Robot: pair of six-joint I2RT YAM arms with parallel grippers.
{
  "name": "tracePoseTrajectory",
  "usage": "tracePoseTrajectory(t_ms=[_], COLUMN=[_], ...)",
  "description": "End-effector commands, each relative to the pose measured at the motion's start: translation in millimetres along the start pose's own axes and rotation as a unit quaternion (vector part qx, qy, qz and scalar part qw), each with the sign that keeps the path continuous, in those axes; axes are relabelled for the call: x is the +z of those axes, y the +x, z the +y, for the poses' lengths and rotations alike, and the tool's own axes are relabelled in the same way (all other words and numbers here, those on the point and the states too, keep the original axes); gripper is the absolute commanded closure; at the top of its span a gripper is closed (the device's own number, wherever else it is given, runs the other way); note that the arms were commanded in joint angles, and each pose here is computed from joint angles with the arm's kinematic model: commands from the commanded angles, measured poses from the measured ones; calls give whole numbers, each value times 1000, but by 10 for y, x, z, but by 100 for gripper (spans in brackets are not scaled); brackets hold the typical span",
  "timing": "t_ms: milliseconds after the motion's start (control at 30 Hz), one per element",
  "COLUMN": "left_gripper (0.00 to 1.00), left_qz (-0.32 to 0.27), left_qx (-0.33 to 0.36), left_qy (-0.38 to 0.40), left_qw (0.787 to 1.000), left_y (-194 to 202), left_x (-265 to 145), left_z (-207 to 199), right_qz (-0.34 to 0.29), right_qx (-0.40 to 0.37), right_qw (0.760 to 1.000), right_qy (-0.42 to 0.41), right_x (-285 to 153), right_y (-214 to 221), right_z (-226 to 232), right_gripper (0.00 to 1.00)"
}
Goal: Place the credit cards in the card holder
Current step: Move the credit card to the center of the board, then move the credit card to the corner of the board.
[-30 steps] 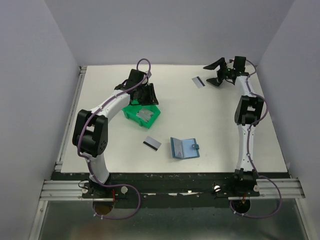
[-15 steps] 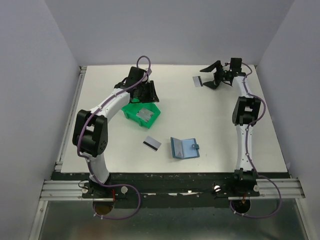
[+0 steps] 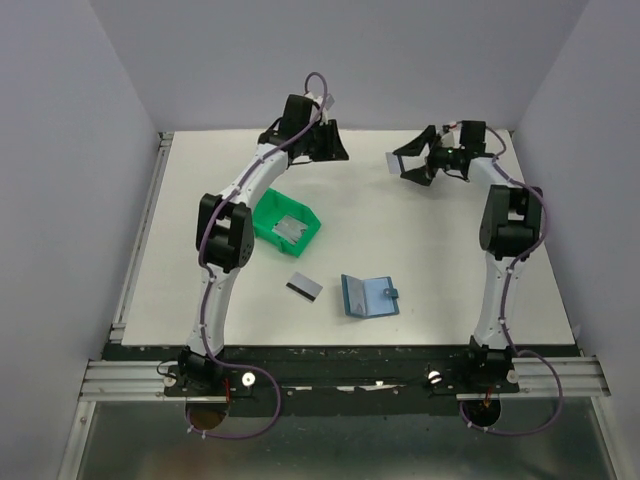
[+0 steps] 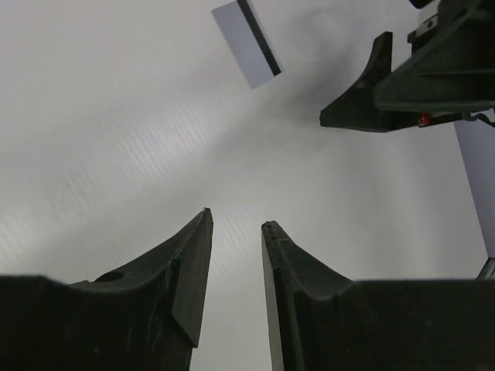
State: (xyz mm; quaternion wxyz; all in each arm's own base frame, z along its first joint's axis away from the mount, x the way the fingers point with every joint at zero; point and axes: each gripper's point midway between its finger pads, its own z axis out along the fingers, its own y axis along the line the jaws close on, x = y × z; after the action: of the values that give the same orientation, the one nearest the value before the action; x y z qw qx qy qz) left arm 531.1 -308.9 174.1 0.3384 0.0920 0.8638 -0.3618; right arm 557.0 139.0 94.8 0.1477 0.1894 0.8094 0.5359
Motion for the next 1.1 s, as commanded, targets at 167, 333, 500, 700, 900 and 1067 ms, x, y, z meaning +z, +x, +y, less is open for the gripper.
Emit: tracePoseTrajectory(t_ms=[167,333,500,700,900,1067], left_gripper=[44,32,32,32,32,34], left_qz=[-54,-101,-87,-132,-164,-148], left_qx=[72,68,72,104,73,35], left_qy=[127,131,123,65,-61,-172], left_qw=[988,984,986,984,982,973], left_y=[-205,-309,-309,-546,-475,135], left_x=[619,893,749,-181,-1208,-1895], left_z=[-492,-555,-614,-820,-605,-166], right_qz=[-85,-80,-90,-170,-212,-192], right_qx=[-117,-114,-127,-248,-215,-263], right_qw=[989,990,984,893,917,887], right_qy=[-14,28,84,334,260,328], right_x=[-575,-611,-726,-1281,-1349,-1352], right_y=[-39,2,58,105,149,491], right_z=[393,249,152,130,153,155], right_gripper=[0,0,0,0,0,0])
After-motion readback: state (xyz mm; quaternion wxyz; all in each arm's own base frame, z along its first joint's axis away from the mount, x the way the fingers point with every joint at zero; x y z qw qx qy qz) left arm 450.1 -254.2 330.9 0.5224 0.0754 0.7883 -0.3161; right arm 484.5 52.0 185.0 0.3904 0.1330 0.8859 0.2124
